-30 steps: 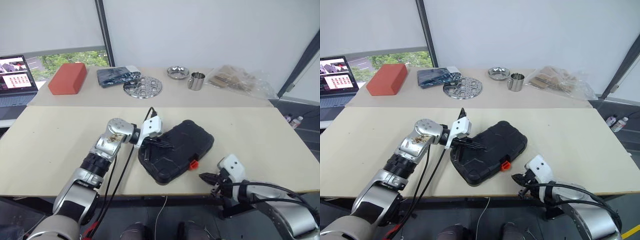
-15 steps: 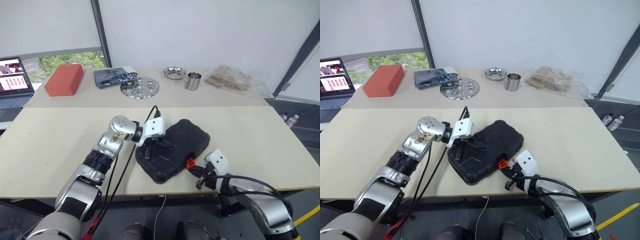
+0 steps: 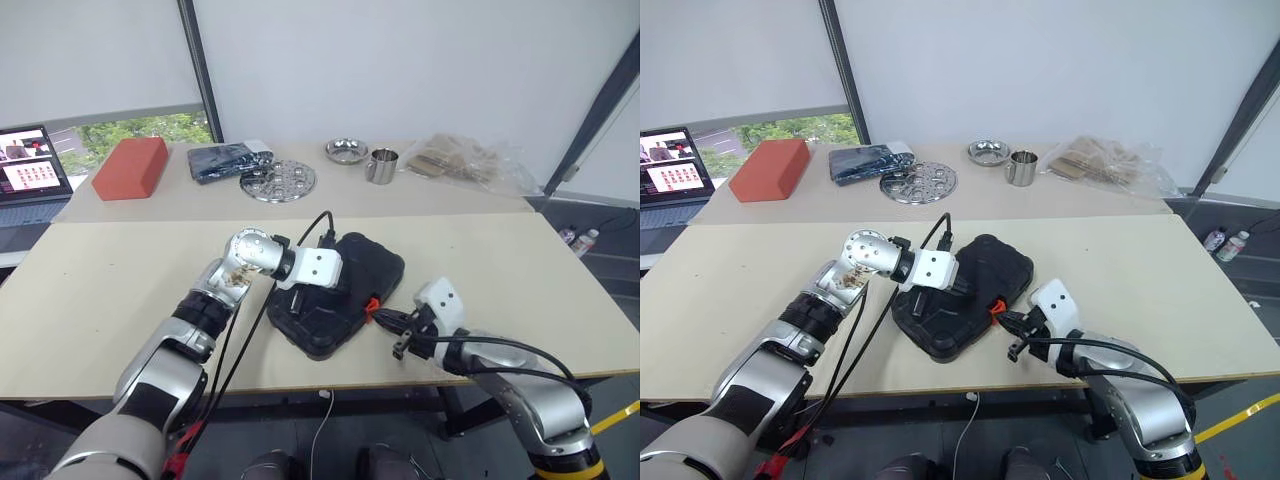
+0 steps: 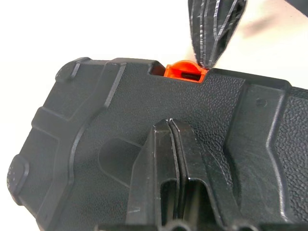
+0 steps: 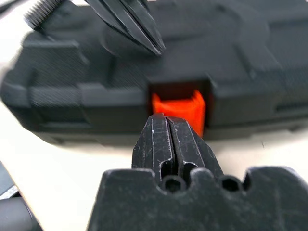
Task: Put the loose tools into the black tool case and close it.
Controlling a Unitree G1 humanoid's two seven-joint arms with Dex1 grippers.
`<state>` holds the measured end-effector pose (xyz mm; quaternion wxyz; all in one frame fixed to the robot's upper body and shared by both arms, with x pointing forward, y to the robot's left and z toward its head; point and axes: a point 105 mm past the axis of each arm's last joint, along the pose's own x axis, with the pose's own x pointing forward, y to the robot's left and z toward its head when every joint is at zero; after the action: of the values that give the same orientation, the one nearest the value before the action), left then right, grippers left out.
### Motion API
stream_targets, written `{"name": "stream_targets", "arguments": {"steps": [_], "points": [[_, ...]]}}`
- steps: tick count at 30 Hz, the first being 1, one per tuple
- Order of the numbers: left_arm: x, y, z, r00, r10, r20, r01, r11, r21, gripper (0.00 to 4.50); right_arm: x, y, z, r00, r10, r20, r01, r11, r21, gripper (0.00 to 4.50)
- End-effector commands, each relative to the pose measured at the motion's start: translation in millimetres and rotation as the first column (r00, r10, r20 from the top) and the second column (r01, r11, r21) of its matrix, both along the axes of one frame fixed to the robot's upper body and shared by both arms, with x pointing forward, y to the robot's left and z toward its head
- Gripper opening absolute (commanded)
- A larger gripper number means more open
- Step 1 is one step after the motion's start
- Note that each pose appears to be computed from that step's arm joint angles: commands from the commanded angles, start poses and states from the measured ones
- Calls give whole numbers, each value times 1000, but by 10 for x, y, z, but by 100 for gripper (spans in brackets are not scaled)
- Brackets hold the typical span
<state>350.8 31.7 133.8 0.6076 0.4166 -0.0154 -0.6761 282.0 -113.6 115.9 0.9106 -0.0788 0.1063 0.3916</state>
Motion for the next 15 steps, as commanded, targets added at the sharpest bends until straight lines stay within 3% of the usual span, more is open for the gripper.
{"name": "stream_targets", "arguments": {"steps": [1,4,7,9,12,15], "points": [[-45,213,-526,983,94,-159,-72,988,137,9,34,-1,141,997,12,72,-11,1000,-15,0],[51,346,-409,957,192,-217,-181,981,73,9,-80,-117,209,998,28,55,-27,999,-25,0],[139,566,-136,886,291,-362,-329,943,-45,75,-256,-335,323,997,69,29,-68,996,-52,78],[128,909,132,833,331,-443,-416,903,-108,142,-403,-581,477,993,114,7,-113,990,-89,143],[-105,1397,533,784,321,-532,-463,873,-155,244,-567,-895,755,985,171,-30,-173,976,-131,253],[-375,1760,800,723,337,-603,-508,851,-134,325,-686,-1125,974,975,205,-90,-215,969,-122,335]]}}
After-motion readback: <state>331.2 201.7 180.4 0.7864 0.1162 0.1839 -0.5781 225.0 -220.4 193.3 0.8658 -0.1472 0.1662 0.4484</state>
